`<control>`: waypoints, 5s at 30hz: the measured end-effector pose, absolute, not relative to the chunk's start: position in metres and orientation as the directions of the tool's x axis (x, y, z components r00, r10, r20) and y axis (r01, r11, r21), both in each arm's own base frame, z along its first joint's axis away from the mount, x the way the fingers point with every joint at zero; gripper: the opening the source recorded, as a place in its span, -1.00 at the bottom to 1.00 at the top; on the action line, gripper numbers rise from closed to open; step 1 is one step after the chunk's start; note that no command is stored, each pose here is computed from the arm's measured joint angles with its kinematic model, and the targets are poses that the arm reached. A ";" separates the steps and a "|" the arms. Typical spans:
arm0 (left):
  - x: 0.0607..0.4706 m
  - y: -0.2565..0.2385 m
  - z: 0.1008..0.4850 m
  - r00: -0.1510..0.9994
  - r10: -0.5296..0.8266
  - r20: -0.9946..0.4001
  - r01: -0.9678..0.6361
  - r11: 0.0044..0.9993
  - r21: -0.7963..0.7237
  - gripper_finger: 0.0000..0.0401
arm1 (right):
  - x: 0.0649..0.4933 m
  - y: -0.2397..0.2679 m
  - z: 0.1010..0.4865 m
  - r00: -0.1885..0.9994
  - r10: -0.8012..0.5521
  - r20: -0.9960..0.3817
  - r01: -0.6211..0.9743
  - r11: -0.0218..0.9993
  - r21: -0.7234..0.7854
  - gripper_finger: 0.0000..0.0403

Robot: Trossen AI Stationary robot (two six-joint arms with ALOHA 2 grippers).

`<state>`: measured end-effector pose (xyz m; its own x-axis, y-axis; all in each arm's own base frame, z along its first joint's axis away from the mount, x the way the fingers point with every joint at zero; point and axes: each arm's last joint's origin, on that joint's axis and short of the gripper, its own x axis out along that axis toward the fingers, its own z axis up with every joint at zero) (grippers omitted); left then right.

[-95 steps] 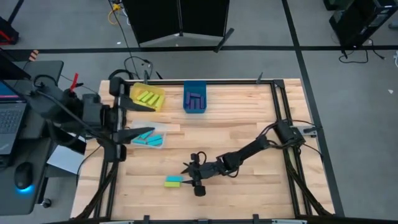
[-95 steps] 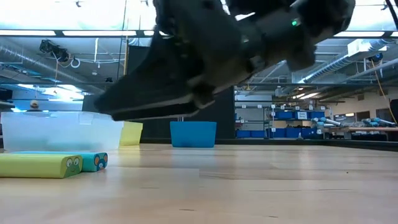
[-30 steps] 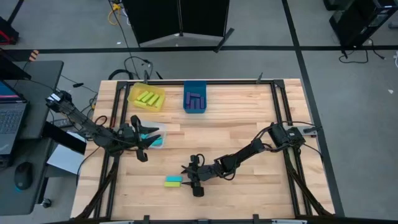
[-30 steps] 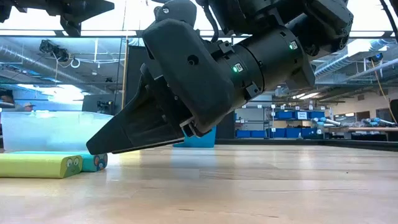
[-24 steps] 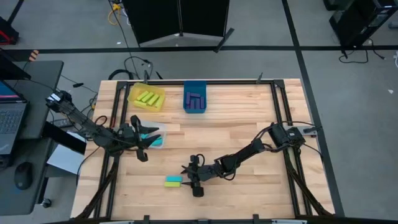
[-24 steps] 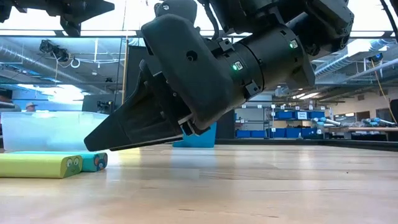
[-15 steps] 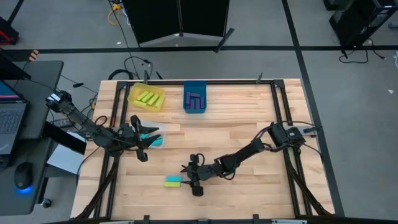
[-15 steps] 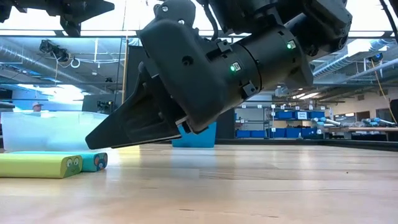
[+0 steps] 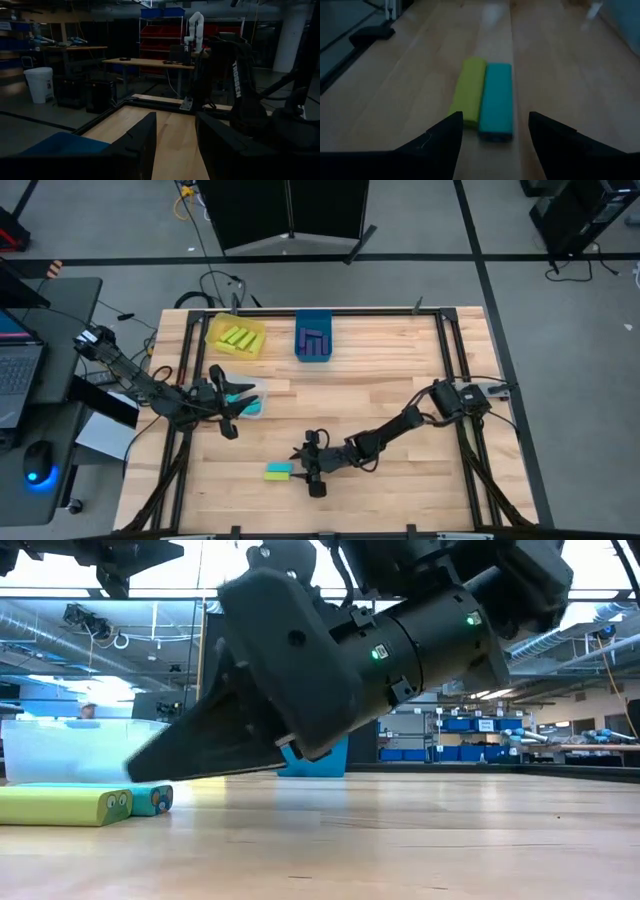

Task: Sort blocks
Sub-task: Put the blue block into the white bin, then put the green block into the yellow bin

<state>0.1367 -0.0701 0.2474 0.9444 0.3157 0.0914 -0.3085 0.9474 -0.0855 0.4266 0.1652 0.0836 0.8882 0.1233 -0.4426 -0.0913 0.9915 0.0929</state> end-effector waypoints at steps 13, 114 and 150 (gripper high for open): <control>0.136 -0.070 0.249 0.943 0.316 0.104 -0.307 0.947 -0.093 -0.29 | 0.429 0.166 0.082 0.899 0.061 -0.433 -0.040 0.997 0.059 0.18; 0.133 -0.068 0.264 0.928 0.311 0.207 -0.294 0.950 -0.107 -0.29 | 0.521 0.018 0.161 0.942 -0.101 -0.322 0.107 0.994 0.003 -0.40; 0.142 -0.077 0.239 0.963 0.263 0.052 -0.257 0.961 -0.098 -0.29 | 0.337 0.002 0.171 0.953 -0.302 0.007 0.300 0.948 0.104 0.12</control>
